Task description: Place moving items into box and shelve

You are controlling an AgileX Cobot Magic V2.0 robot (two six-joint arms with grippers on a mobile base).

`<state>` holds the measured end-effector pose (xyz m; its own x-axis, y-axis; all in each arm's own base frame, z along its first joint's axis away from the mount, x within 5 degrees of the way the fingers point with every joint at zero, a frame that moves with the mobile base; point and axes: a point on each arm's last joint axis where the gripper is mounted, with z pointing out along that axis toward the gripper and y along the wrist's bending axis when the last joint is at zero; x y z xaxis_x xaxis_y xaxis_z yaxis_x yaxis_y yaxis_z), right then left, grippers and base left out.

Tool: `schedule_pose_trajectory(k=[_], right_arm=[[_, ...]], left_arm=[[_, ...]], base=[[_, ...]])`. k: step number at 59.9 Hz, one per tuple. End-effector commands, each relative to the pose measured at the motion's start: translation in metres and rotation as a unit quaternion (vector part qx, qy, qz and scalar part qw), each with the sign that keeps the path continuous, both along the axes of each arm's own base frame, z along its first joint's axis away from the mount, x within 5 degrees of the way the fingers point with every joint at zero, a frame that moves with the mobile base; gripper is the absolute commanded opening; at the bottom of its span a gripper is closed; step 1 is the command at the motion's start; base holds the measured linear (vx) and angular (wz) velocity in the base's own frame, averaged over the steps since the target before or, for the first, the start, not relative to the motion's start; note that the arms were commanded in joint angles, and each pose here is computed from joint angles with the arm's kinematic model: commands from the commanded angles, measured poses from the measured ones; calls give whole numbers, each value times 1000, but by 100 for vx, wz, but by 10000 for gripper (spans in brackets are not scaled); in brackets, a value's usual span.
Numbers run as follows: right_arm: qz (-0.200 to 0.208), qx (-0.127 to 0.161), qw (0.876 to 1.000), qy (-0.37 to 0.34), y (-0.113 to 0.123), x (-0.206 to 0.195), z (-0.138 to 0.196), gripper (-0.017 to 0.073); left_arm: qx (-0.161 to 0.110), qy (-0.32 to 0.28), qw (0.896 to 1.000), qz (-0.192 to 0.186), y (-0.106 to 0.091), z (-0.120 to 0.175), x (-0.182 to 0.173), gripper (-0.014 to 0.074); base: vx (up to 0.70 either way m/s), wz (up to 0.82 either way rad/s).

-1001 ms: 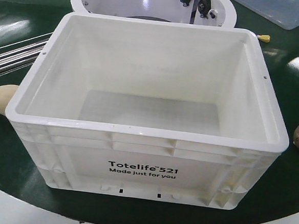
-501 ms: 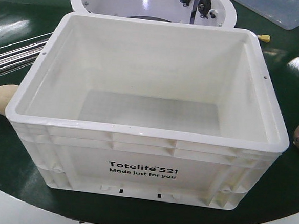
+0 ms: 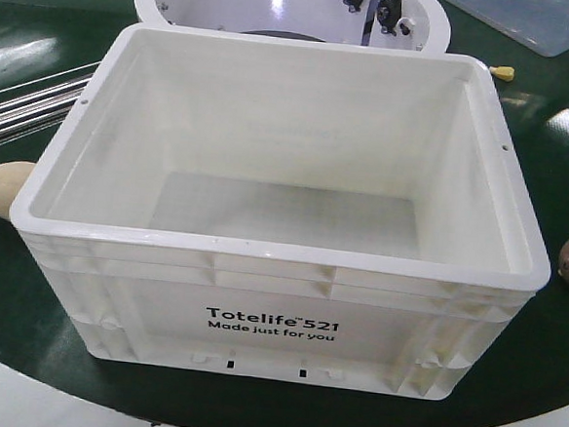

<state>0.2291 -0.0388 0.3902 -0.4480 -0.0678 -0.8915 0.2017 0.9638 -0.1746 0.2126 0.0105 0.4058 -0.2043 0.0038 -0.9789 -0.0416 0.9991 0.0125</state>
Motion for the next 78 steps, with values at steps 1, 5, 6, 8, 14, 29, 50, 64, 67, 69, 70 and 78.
schedule_pose_trajectory(k=[1, 5, 6, 8, 14, 29, 50, 64, 67, 69, 70, 78], right_arm=[[-6, 8, 1000, 19, -3, 17, 2, 519], [-14, 36, 997, 69, -4, 30, -15, 519], [-15, 43, 996, 82, -4, 33, -20, 519], [-18, 53, 993, 104, -4, 38, -28, 519], [-28, 62, 984, 167, -7, 53, -54, 519], [-56, 56, 965, 251, -14, 74, -95, 519], [-79, 46, 939, 331, -20, 90, -137, 519], [-86, 39, 916, 390, -23, 99, -171, 517], [-91, 29, 913, 397, -25, 100, -175, 512], [-96, 22, 912, 398, -27, 101, -176, 507], [-100, 19, 912, 397, -28, 101, -177, 505], [-106, 4, 909, 404, -31, 103, -183, 480]], left_arm=[[-19, -31, 999, 11, 4, 9, 13, 472], [-46, 1, 999, 19, 6, -3, 25, 472], [-54, 10, 998, 21, 6, -7, 28, 472], [-66, 25, 997, 24, 6, -13, 34, 472], [-92, 71, 993, 34, 7, -33, 51, 472], [-97, 171, 980, 42, 9, -76, 79, 472], [-98, 230, 967, 46, 11, -110, 99, 472], [-99, 278, 954, 50, 11, -131, 106, 472], [-99, 283, 953, 50, 11, -134, 107, 472], [-99, 287, 952, 51, 11, -137, 109, 472], [-99, 287, 951, 51, 11, -138, 109, 472], [-100, 304, 946, 52, 12, -150, 115, 472]], base=[[0, 0], [0, 0], [0, 0], [0, 0], [0, 0], [0, 0], [0, 0], [0, 0], [0, 0], [0, 0], [0, 0], [0, 0]])
